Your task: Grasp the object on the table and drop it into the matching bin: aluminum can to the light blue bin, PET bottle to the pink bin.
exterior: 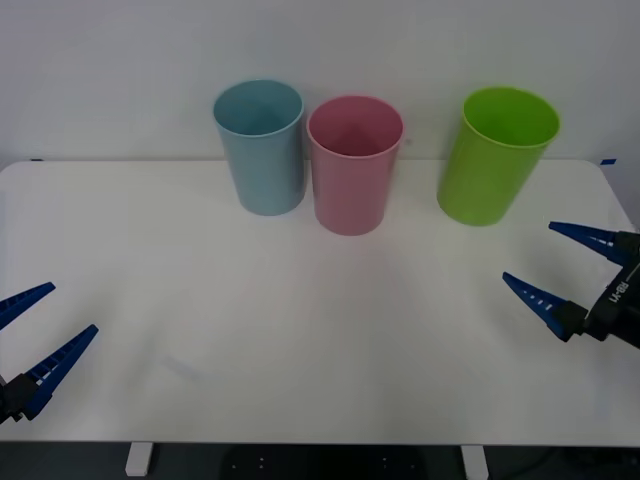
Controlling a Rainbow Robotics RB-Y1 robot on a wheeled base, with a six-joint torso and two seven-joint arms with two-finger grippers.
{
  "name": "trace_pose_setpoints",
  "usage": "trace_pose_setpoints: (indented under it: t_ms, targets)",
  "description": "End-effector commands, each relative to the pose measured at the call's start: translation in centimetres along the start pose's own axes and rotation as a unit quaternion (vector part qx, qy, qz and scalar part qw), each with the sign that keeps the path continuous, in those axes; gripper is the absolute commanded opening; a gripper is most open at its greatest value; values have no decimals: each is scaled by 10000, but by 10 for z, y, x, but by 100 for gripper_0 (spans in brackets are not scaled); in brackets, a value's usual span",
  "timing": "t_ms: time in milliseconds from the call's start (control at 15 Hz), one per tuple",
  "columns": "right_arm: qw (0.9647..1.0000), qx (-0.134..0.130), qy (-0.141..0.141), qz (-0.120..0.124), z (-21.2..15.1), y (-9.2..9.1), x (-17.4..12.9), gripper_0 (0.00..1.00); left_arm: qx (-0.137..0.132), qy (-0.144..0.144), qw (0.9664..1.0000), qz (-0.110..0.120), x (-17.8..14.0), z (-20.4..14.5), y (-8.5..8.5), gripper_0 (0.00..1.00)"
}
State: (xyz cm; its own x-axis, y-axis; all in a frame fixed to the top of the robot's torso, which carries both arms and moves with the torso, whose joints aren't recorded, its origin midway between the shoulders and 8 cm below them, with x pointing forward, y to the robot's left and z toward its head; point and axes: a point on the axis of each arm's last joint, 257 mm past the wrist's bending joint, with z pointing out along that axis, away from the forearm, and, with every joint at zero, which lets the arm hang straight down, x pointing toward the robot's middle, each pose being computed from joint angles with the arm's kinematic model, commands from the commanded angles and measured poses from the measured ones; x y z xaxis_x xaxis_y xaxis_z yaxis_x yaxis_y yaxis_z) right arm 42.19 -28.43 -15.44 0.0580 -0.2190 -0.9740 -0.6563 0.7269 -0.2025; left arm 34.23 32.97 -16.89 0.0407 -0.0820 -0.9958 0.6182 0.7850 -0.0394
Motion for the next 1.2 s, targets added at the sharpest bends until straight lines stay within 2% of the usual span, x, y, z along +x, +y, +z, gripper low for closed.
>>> trace_pose_setpoints:
  t_ms: [67,600,933,1200]
  targets:
    - [9999,-12,131,62,-29,3,12,100,0,0,10000,0,0,0,0,100]
    - [9971,387,500,424,-85,2,47,100,0,0,10000,0,0,0,0,100]
    - [9958,355,557,636,-92,14,57,100,0,0,10000,0,0,0,0,100]
    - [9958,355,557,636,-92,14,57,100,0,0,10000,0,0,0,0,100]
